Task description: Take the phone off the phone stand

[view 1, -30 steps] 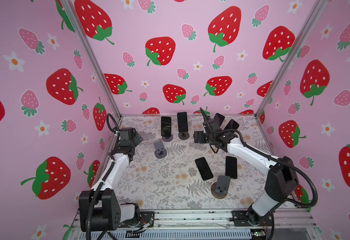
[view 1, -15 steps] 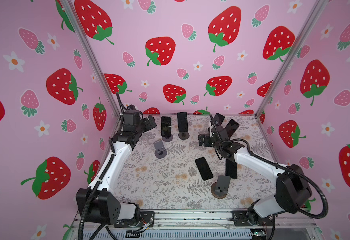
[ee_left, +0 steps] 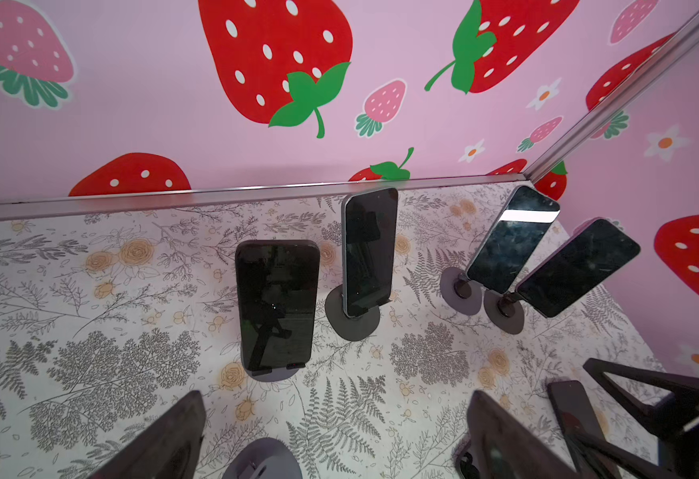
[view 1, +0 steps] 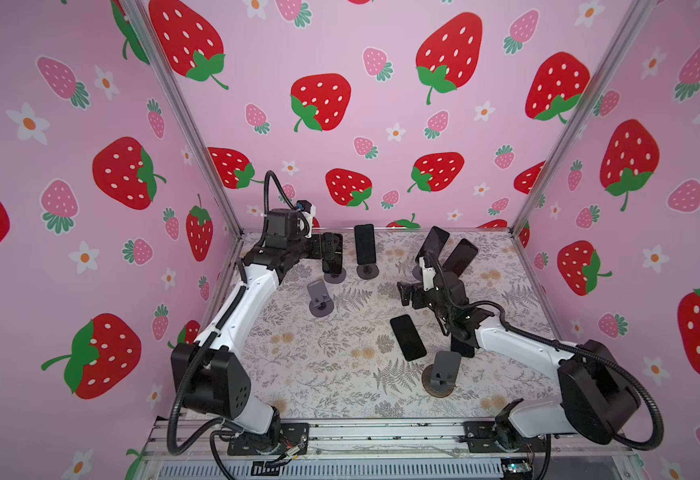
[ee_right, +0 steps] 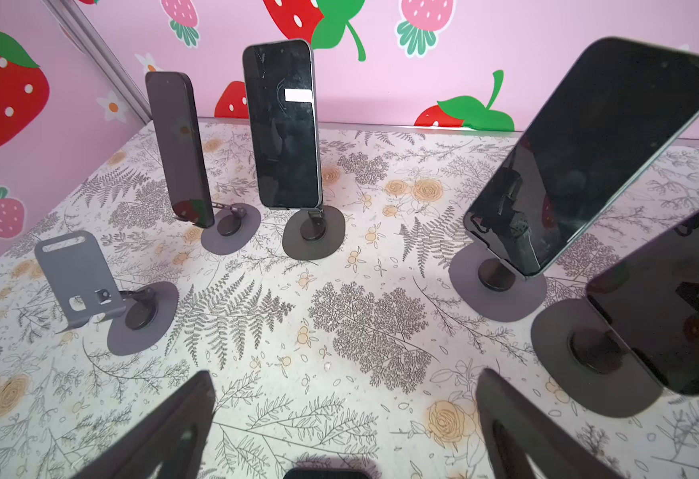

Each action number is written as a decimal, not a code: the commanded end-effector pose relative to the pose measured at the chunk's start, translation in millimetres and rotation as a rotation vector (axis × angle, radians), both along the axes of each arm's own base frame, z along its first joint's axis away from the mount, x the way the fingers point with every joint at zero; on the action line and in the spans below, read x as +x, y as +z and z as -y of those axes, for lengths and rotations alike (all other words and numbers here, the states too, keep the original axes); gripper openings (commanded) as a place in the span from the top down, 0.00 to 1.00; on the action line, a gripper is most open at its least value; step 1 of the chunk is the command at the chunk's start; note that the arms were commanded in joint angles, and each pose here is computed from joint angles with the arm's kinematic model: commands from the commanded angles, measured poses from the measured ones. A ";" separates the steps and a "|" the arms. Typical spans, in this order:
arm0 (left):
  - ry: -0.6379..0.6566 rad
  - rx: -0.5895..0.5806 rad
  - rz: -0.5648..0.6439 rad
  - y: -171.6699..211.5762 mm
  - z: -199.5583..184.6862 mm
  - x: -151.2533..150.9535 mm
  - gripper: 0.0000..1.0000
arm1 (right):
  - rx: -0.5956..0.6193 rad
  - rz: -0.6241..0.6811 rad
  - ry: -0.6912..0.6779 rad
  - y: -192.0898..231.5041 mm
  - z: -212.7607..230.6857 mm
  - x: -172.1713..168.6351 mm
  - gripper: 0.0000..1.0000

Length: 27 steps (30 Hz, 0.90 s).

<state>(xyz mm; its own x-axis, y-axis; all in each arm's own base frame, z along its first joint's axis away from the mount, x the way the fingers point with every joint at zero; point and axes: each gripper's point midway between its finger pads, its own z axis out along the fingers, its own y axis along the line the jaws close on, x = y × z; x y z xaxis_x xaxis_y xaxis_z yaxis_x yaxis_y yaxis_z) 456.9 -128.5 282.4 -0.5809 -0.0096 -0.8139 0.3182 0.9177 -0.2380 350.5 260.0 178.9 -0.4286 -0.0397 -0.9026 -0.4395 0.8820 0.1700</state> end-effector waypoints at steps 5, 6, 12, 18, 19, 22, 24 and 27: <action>0.039 0.061 -0.076 -21.6 -3.6 34.4 0.01 | -0.002 -0.009 0.006 -21.1 -0.5 -0.9 0.00; 0.051 0.067 -0.079 -25.0 -4.5 40.3 0.01 | 0.000 -0.014 0.005 -23.5 -0.7 -1.1 0.00; 0.064 0.061 -0.105 -42.2 0.7 68.1 0.01 | -0.001 -0.026 0.008 -29.0 -1.6 -1.8 0.00; 0.082 0.077 -0.116 -58.8 4.1 83.1 0.01 | -0.015 -0.028 -0.004 -33.7 0.8 -0.8 0.00; 0.084 0.083 -0.113 -60.2 4.3 84.8 0.01 | -0.016 -0.030 -0.004 -34.6 0.7 -1.1 0.00; 0.077 0.085 -0.108 -64.3 7.8 89.5 0.01 | -0.017 -0.033 -0.004 -37.1 0.8 -1.2 0.00; 0.075 0.083 -0.107 -65.6 10.6 92.2 0.01 | -0.018 -0.039 -0.003 -39.5 -0.5 -0.2 0.00; 0.069 0.084 -0.101 -66.9 14.2 95.7 0.01 | -0.018 -0.052 0.003 -43.4 -2.3 -0.6 0.00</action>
